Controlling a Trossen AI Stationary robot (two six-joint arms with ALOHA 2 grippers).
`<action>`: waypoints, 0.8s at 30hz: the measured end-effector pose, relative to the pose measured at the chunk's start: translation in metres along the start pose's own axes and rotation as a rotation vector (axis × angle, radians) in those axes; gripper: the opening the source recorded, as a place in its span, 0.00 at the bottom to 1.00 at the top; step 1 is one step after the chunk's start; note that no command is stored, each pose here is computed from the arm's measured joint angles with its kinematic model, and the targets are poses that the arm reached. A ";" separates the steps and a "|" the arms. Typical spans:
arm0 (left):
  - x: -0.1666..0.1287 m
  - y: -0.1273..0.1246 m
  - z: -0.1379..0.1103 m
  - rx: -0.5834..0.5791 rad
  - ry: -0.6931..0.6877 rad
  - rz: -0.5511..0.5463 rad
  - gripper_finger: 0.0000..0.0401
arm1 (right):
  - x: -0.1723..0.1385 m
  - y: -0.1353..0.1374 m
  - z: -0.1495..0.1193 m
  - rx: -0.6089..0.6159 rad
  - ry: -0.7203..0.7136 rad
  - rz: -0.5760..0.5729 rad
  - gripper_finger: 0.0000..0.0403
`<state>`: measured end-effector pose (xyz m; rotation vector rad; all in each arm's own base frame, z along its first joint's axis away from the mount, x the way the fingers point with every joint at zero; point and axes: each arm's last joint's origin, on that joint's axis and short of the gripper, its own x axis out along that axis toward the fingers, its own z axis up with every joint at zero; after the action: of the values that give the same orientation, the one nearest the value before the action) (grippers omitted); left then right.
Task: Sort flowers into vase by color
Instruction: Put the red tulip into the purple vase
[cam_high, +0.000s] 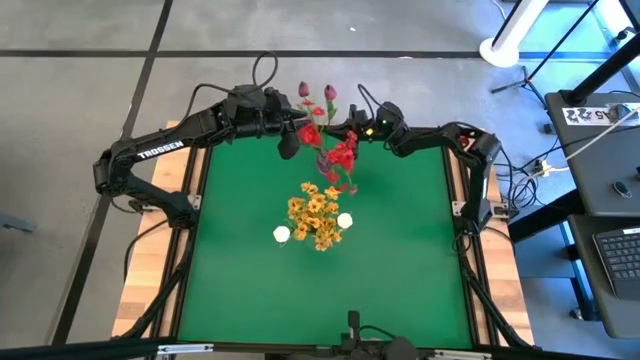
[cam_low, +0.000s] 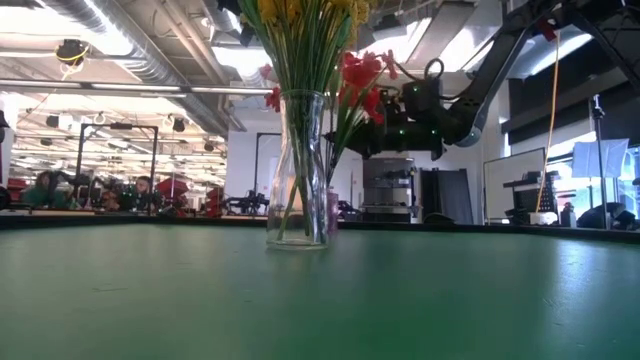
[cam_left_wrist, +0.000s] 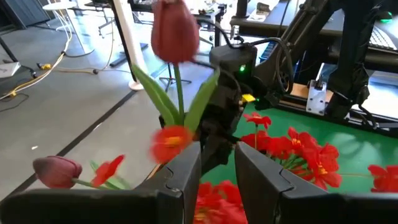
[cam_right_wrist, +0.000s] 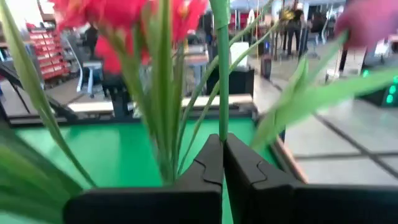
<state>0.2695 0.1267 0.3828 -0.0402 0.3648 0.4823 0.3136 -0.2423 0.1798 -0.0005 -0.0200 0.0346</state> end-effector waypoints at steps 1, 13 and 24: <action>0.000 0.000 0.000 0.000 0.000 0.000 0.24 | 0.000 0.000 -0.002 0.004 0.018 -0.001 0.00; 0.000 0.000 0.000 0.000 0.000 0.002 0.24 | 0.000 0.000 -0.010 0.021 0.080 0.003 0.00; 0.000 0.000 0.000 0.000 0.000 0.002 0.24 | -0.002 0.001 -0.019 0.054 0.155 0.007 0.00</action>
<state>0.2695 0.1267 0.3827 -0.0401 0.3653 0.4842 0.3125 -0.2412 0.1608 0.0503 0.1360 0.0418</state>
